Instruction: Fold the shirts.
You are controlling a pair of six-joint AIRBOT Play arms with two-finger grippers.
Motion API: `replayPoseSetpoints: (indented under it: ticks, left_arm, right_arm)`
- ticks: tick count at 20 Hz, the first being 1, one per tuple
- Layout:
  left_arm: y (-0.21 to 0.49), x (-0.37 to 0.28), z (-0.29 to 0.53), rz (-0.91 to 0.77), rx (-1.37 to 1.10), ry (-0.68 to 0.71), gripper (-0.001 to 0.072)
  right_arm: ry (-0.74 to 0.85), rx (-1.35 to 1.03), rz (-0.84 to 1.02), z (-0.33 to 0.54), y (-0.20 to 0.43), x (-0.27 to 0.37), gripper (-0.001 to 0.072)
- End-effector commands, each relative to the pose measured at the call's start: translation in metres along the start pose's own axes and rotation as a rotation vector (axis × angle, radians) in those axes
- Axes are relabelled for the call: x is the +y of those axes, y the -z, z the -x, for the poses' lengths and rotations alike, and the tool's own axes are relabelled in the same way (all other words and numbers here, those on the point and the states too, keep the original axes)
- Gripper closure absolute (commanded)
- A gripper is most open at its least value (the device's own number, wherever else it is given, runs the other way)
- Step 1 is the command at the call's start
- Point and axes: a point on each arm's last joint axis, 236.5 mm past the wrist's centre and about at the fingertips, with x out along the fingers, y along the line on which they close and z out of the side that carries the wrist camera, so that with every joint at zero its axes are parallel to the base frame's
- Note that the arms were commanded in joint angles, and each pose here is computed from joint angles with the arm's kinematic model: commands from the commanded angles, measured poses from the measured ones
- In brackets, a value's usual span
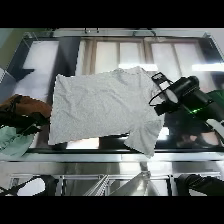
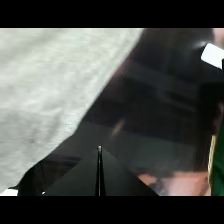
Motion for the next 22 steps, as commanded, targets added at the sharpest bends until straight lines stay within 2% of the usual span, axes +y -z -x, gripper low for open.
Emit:
replayPoseSetpoints:
  ticks: [1, 5, 8, 10, 14, 18, 20, 21, 22]
  left_arm:
    - [0.004, 0.010, 0.003, -0.013, 0.021, -0.043, -0.0010]
    - [0.028, 0.044, 0.003, 0.006, 0.117, -0.182, 0.0002]
    - [0.036, 0.037, -0.017, 0.010, 0.117, -0.123, 0.0008]
    - [0.037, 0.031, -0.028, 0.015, 0.098, -0.081, 0.0008]
    - [0.035, 0.013, -0.042, -0.003, 0.067, 0.017, 0.0008]
    - [0.056, 0.016, -0.066, 0.055, 0.199, 0.067, 0.0009]
    - [0.048, -0.001, -0.067, 0.063, 0.211, 0.161, 0.0012]
    - [0.043, -0.013, -0.066, 0.054, 0.205, 0.216, 0.0182]
    - [0.039, -0.022, -0.063, 0.031, 0.201, 0.262, 0.0407]
  right_arm:
    - [-0.078, 0.072, -0.241, -0.020, 0.020, -0.042, 0.0703]
    - [-0.329, 0.068, -0.452, -0.029, 0.028, -0.055, 0.0704]
    - [-0.542, -0.037, -0.538, -0.017, 0.004, -0.046, 0.0703]
    - [-0.623, -0.085, -0.548, -0.007, -0.008, -0.039, 0.0703]
    - [-0.648, -0.119, -0.548, -0.003, -0.016, -0.037, 0.0703]
    - [-0.648, -0.120, -0.548, -0.003, -0.016, -0.037, 0.0703]
    - [-0.649, -0.117, -0.549, -0.003, -0.015, -0.037, 0.0703]
    - [-0.648, -0.117, -0.551, -0.003, -0.015, -0.038, 0.0704]
    - [-0.649, -0.110, -0.560, -0.004, -0.012, -0.041, 0.0704]
